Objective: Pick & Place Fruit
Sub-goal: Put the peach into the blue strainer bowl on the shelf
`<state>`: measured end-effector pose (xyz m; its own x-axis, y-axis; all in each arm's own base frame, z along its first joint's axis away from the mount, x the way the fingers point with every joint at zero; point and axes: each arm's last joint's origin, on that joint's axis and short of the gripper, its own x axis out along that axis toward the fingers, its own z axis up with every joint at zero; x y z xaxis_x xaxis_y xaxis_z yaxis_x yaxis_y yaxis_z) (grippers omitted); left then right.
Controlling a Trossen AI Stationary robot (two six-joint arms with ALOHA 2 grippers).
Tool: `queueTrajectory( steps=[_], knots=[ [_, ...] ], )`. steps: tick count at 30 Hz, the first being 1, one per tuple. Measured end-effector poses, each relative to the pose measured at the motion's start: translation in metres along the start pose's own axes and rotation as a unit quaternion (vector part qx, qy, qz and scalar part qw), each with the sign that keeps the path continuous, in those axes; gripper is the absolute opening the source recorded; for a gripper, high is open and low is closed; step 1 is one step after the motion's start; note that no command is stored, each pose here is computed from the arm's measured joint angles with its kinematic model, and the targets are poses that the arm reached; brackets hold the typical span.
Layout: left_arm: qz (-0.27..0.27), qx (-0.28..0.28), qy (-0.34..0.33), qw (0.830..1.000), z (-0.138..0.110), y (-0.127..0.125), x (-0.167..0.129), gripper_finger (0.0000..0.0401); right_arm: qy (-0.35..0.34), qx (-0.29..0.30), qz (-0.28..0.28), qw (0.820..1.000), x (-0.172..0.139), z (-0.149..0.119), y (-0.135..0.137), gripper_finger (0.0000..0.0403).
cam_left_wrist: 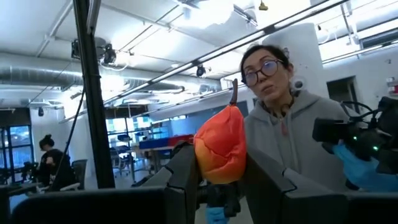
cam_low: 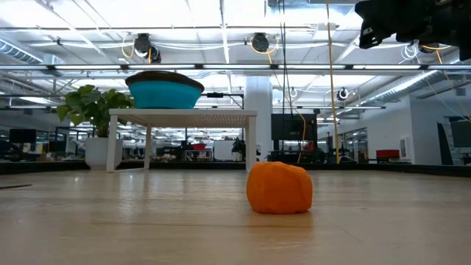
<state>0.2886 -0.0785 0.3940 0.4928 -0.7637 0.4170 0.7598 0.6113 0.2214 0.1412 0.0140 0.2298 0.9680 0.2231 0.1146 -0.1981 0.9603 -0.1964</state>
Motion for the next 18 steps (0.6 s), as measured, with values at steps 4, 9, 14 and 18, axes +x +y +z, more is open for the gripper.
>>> queueTrajectory(
  steps=[4,9,14,18],
  knots=[
    [0.038,-0.008,-0.003,0.999,0.0,0.002,0.0,0.0095,0.0,0.0,0.0,1.0,0.0,0.0,0.0,0.0],
    [0.166,-0.047,-0.042,0.984,0.003,0.009,-0.002,0.0095,0.0,0.0,0.0,1.0,0.0,0.0,0.0,0.0],
    [0.281,-0.119,-0.128,0.944,0.011,0.016,-0.007,0.0095,0.0,0.001,0.0,1.0,0.0,0.0,0.0,0.0],
    [0.318,-0.16,-0.207,0.911,0.019,0.018,-0.011,0.0095,0.0,0.002,0.0,1.0,0.0,0.0,0.0,0.0]
  ],
)
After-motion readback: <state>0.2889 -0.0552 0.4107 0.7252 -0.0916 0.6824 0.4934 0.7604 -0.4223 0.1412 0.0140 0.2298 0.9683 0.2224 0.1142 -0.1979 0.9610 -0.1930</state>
